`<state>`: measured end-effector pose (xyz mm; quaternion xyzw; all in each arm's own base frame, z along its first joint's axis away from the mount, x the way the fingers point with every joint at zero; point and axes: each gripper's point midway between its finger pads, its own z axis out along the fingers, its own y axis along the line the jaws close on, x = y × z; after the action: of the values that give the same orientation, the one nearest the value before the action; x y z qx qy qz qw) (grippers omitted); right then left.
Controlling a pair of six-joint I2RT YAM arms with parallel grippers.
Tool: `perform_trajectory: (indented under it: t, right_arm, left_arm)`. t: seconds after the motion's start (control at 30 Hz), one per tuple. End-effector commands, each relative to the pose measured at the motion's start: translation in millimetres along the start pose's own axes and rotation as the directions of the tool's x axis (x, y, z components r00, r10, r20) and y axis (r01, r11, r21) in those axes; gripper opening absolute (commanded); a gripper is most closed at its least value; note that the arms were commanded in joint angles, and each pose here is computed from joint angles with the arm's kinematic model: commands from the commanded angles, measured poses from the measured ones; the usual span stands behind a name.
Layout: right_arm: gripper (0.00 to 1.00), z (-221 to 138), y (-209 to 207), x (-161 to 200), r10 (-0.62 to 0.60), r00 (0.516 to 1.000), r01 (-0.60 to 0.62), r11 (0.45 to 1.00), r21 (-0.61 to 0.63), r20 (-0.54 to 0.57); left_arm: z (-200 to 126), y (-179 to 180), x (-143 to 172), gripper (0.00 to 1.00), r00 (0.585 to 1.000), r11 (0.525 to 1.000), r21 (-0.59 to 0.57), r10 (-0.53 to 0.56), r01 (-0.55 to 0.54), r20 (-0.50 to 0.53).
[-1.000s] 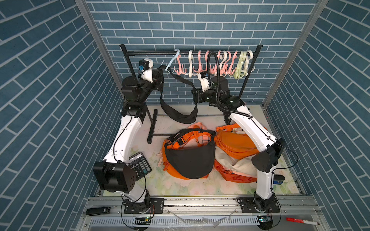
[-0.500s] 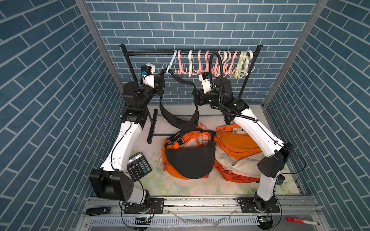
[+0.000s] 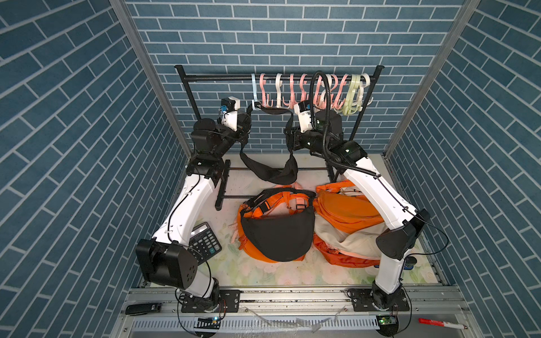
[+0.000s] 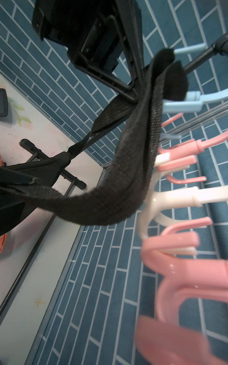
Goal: Take the bag off the hook
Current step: Pick up the bag from the hook.
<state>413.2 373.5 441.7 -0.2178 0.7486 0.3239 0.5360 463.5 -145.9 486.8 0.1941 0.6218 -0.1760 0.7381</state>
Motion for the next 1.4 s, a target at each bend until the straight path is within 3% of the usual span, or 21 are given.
perform_trajectory:
  t: [0.0, 0.37, 0.87, 1.37]
  right_arm:
    - [0.00, 2.9, -2.9, -9.3, -0.010, 1.000, 0.010, 1.000, 0.002, 0.016]
    - [0.00, 3.0, -6.5, -35.0, -0.018, 0.998, 0.018, 1.000, -0.008, 0.054]
    - [0.00, -19.4, 9.8, -62.3, -0.014, 0.992, 0.022, 0.998, -0.063, 0.125]
    - [0.00, -21.5, 18.4, -100.2, -0.020, 0.969, 0.040, 0.996, -0.077, 0.247]
  left_arm:
    - [2.4, -0.9, -18.1, 0.00, 0.999, 1.000, 0.001, 0.019, -0.019, 0.029]
    - [15.7, 3.2, -20.2, 0.00, 0.999, 0.999, 0.001, 0.035, -0.035, 0.000]
    - [1.3, 0.7, 20.9, 0.00, 0.998, 1.000, -0.013, 0.021, -0.022, -0.061]
    - [-2.9, 5.5, -5.1, 0.00, 0.999, 0.999, -0.037, 0.038, -0.039, -0.026]
